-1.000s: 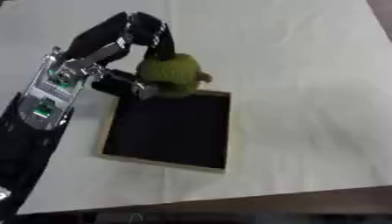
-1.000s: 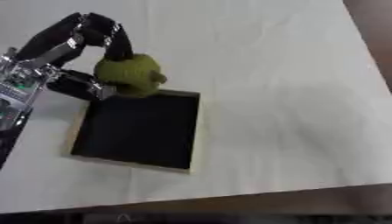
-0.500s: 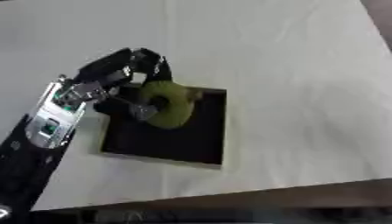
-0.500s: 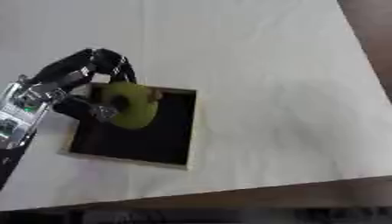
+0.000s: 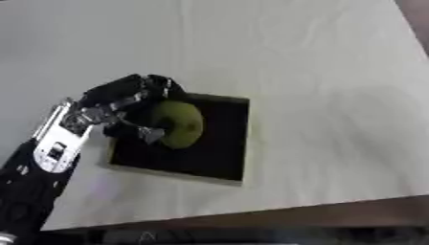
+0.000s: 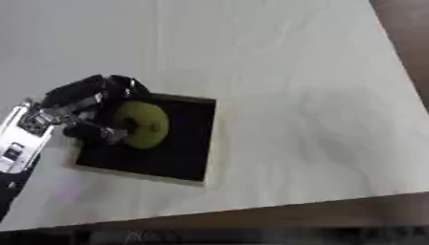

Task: Pick up objects on the table and place them in the box.

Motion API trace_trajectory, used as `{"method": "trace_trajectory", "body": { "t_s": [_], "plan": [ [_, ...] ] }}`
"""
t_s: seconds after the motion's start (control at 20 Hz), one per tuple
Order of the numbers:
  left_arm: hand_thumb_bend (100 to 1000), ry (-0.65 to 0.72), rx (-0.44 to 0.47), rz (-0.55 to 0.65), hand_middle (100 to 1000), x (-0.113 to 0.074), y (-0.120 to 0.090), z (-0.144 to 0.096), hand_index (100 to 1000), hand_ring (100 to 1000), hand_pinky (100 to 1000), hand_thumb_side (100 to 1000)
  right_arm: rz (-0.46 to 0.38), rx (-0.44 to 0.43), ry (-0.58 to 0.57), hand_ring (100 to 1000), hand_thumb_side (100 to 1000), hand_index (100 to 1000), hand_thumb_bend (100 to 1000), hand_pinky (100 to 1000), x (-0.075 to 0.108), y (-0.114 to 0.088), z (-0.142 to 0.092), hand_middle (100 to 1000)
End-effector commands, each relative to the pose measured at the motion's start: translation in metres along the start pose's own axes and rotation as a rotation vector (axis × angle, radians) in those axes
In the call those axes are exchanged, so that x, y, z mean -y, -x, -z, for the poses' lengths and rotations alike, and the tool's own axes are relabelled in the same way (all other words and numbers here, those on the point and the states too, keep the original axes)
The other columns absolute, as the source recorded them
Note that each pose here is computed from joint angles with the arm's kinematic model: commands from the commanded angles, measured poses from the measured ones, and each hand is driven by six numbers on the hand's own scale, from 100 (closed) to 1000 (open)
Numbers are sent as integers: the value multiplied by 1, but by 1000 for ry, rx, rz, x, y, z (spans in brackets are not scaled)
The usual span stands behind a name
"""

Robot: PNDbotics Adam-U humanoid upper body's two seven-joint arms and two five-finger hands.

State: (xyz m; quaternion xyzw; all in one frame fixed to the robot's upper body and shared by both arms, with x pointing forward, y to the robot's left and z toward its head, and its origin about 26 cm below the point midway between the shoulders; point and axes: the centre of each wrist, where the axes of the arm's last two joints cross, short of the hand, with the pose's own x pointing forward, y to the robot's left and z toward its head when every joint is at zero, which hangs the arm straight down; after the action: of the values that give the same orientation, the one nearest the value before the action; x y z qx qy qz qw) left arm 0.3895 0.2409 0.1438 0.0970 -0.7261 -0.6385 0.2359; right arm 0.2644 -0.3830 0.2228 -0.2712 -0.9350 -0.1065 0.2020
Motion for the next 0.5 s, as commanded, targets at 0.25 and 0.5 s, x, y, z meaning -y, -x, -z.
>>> {"method": "trace_trajectory", "body": {
  "t_s": [0.25,0.5],
  "plan": [
    [100,170,42,150,923,-6,0,-2,959,847,915,142,6,27,0,817,362,784,100,822,0,-6,8,692],
    [100,159,30,209,926,-11,-2,-4,954,903,948,152,4,25,1,817,362,784,100,822,1,-6,8,693]
  ]
}}
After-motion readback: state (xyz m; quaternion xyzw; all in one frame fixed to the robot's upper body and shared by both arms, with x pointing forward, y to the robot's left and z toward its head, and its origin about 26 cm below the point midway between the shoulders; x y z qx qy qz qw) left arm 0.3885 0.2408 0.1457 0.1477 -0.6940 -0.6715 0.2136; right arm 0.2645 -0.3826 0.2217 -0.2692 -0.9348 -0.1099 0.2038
